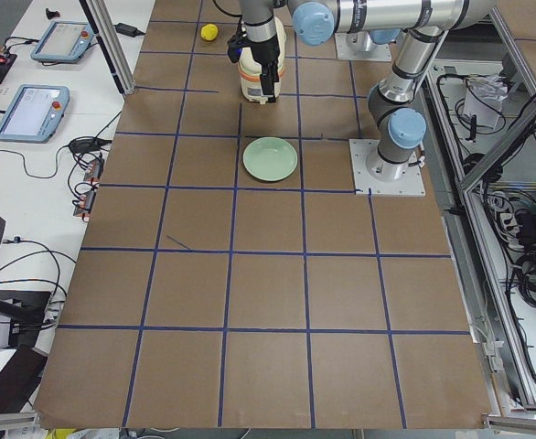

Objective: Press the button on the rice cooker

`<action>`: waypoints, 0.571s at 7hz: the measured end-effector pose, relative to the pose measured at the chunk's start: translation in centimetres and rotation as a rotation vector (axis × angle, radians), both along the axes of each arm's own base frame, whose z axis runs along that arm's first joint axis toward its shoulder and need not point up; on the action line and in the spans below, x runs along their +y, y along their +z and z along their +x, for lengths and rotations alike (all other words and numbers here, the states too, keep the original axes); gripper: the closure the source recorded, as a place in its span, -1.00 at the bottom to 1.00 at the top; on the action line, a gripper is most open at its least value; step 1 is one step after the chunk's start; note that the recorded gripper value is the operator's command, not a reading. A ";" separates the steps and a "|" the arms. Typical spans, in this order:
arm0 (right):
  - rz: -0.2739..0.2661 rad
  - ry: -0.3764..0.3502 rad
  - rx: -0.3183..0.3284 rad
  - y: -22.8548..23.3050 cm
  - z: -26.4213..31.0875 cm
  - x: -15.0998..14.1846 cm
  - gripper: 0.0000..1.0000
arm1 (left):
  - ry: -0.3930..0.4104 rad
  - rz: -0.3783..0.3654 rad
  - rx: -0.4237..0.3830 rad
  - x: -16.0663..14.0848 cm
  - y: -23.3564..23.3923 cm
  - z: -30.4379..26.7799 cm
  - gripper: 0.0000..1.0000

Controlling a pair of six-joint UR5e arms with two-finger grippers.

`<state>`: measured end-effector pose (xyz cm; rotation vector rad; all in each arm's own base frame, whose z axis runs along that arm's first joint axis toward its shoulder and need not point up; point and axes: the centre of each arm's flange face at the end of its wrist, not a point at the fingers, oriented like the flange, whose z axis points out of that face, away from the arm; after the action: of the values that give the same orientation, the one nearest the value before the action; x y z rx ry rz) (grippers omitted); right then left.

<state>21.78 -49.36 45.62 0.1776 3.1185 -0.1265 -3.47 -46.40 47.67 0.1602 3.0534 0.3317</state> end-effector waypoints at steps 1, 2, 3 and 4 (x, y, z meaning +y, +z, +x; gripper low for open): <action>0.011 -0.022 0.004 0.5 -2.2 -0.1 -0.99 | 0.000 0.000 0.000 0.0 0.0 0.0 -1.00; 0.013 -0.035 0.006 1.2 -4.0 0.1 -0.99 | 0.000 0.000 0.000 0.0 0.0 0.0 -1.00; 0.010 -0.044 0.006 1.9 -4.9 0.5 -0.99 | 0.000 0.000 0.000 0.0 0.0 0.0 -1.00; 0.003 -0.050 0.005 2.6 -5.2 0.9 -0.99 | 0.000 0.000 0.000 0.0 0.0 0.0 -1.00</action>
<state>16.55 -48.41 48.19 0.2552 3.1202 -0.1231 -3.47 -46.41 47.65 0.1602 3.0534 0.3323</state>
